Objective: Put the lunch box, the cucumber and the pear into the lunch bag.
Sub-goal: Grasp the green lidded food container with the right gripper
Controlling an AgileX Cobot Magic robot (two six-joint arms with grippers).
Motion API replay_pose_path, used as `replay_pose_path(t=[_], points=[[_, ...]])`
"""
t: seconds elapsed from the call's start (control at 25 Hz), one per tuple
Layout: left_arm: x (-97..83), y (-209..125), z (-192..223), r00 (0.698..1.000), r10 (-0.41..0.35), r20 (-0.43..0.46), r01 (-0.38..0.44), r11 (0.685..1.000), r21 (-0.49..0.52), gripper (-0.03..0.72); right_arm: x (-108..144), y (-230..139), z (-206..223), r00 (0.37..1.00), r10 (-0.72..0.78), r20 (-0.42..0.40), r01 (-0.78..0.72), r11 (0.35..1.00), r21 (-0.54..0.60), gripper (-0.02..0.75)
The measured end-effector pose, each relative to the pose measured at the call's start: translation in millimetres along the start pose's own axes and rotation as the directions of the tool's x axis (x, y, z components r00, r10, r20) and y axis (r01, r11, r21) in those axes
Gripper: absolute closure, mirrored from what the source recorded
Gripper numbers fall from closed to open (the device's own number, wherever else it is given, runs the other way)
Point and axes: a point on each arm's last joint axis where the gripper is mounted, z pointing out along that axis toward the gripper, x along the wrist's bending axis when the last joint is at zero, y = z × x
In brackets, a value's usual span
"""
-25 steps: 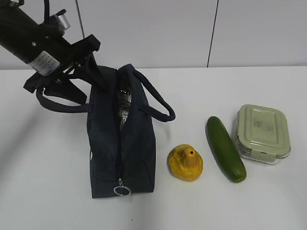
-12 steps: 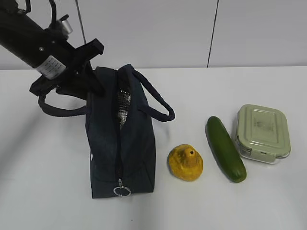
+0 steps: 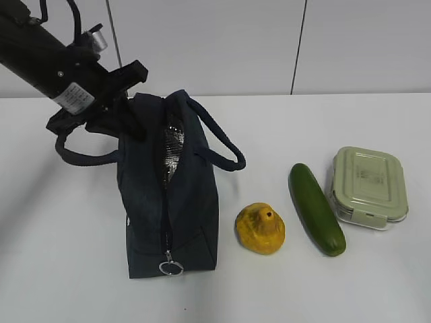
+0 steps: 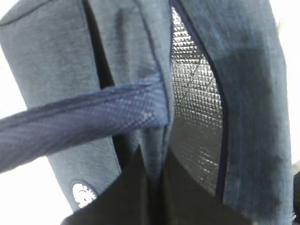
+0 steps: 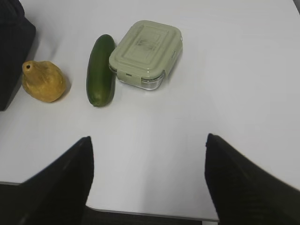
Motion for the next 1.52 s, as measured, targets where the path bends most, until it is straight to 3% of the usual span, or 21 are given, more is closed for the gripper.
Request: replay_pose_path(t=[0.2,0.52,0.72,1.04,1.52], points=[[-3.7,4,-4,0.996,0.088,0.004,-0.088,0.996,-0.017,0.685,0,0,0,1.0,0.0,0.0,0.0,1.0,0.0,0.19],[-3.3,5,-6,0.993,0.118,-0.017,-0.118,0.993,-0.009,0.684,0,0,0,1.0,0.005,0.0,-0.005,1.0,0.0,0.19],[-2.8,4,-6,0.992,0.122,-0.022,-0.122,0.992,-0.003,0.684,0,12,4,0.996,0.081,-0.02,-0.082,0.997,-0.009,0.19],[-2.6,4,-6,0.992,0.123,-0.023,-0.123,0.992,-0.001,0.684,6,48,63,0.97,0.213,-0.119,-0.185,0.96,0.208,0.19],[-2.6,4,-6,0.992,0.124,-0.024,-0.124,0.992,0.0,0.685,9,61,166,0.95,0.268,-0.16,-0.176,0.882,0.438,0.19]])
